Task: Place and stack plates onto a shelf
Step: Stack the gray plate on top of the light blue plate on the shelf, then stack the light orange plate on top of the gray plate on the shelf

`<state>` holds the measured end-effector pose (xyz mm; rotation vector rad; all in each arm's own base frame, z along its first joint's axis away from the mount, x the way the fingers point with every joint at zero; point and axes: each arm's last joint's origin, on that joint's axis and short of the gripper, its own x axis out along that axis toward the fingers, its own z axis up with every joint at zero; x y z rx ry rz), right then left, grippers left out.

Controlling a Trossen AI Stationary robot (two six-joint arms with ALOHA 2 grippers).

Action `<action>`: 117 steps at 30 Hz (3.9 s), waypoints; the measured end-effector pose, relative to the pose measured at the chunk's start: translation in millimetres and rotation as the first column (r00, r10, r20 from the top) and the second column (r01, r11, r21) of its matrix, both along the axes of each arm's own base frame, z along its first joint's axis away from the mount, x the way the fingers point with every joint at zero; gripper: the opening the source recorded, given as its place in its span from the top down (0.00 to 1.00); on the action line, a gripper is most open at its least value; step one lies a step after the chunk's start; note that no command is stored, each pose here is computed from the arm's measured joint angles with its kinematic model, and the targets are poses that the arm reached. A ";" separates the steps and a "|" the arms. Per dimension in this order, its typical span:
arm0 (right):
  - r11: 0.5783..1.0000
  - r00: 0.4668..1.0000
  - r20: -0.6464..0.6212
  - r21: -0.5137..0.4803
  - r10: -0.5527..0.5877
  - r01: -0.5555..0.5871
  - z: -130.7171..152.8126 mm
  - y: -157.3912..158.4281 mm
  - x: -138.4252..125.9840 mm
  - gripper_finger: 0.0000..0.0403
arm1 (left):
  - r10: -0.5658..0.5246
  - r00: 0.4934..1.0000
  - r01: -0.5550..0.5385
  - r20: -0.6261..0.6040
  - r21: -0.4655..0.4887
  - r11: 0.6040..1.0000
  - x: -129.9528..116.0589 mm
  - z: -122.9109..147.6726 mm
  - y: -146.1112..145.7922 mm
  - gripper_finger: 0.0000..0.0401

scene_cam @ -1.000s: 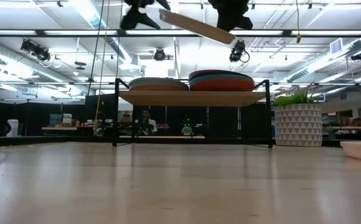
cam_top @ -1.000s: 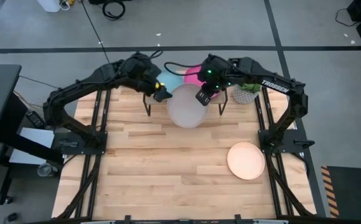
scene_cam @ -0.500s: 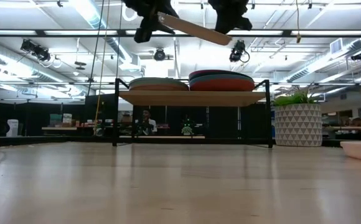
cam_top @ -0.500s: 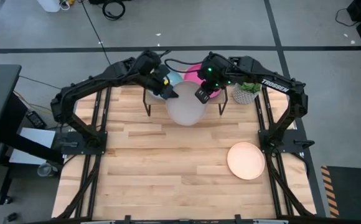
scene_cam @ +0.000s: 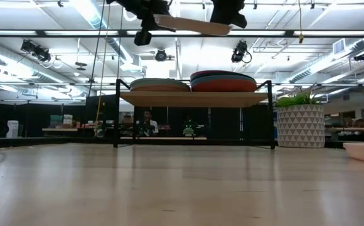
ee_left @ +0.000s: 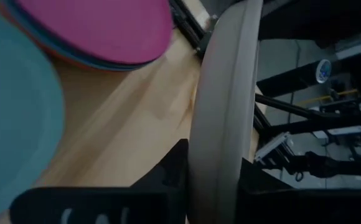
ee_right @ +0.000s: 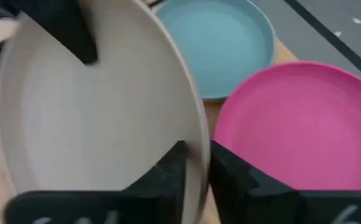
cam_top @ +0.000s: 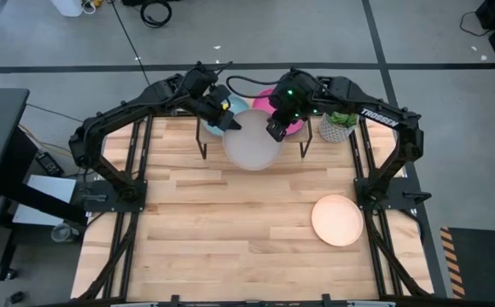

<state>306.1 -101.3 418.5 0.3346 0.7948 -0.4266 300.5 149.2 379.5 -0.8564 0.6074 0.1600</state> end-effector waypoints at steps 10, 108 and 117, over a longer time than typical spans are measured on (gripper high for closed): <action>0.980 0.988 0.083 -0.141 -0.132 0.143 60.1 -3.0 -35.5 0.48 | 0.030 1.000 -0.030 -0.007 0.008 1.000 -16.2 -1.0 24.0 0.86; 0.775 0.532 -0.569 0.391 0.627 -0.496 -145.9 105.8 -39.5 0.46 | -0.115 0.984 0.034 0.137 0.488 0.872 -98.5 99.2 -89.8 0.43; 0.718 0.420 -0.589 0.494 0.691 -0.489 -186.1 118.1 -55.2 0.50 | -0.123 0.984 0.044 0.132 0.484 0.874 -97.1 98.6 -94.7 0.43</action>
